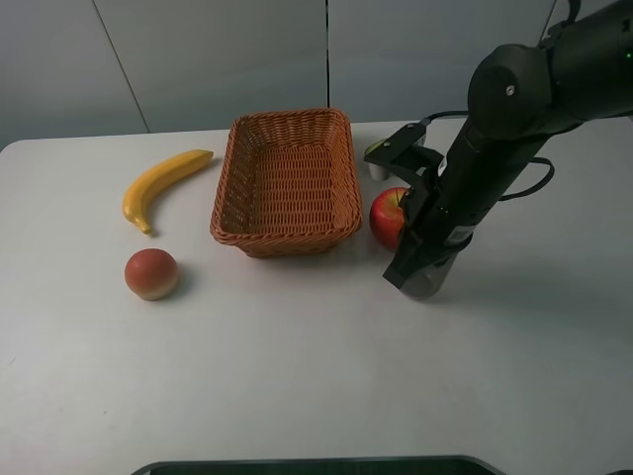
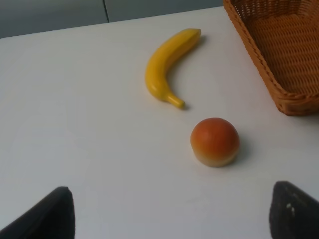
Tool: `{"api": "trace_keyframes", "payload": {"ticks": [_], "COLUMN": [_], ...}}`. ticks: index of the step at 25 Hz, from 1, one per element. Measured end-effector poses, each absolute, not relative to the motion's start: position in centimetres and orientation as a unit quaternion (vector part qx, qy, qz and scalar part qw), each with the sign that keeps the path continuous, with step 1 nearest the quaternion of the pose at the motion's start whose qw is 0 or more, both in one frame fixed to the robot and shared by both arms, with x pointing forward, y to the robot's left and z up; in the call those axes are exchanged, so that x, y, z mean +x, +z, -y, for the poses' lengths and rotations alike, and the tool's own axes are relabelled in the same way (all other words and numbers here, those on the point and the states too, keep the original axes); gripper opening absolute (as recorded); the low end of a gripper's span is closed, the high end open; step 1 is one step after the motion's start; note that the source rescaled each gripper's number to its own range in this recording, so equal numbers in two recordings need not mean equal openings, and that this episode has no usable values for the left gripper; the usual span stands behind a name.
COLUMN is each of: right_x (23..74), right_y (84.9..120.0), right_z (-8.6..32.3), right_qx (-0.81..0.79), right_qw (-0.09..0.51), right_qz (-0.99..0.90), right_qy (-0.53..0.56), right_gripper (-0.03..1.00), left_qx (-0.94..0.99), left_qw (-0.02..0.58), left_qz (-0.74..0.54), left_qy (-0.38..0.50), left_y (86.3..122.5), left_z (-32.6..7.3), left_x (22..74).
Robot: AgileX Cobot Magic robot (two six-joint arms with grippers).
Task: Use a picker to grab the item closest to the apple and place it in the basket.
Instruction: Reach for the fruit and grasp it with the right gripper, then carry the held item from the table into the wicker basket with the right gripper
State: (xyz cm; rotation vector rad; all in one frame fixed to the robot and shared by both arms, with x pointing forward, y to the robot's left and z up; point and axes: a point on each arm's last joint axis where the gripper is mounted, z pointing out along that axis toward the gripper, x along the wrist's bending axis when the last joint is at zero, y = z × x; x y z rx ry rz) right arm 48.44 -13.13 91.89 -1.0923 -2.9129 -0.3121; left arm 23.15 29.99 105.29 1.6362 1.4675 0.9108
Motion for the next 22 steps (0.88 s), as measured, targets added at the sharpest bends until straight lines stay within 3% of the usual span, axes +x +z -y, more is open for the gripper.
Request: {"api": "trace_keyframes", "payload": {"ticks": [16, 22], "right_x": [48.3, 47.2], "right_y": [92.1, 95.0], "right_z": [13.2, 13.8], "right_qx": [-0.356, -0.378], "right_qw": [0.010, 0.012], "right_qz": [0.929, 0.919], "right_qy": [-0.098, -0.111], "right_gripper": [0.00, 0.00], "left_qx": [0.638, 0.638], "left_qw": [0.372, 0.372], "left_qz": [-0.573, -0.573], "left_qy": [0.355, 0.355], "left_y": [105.3, 105.3], "left_z": [-30.0, -30.0], "left_x": [23.1, 23.1]}}
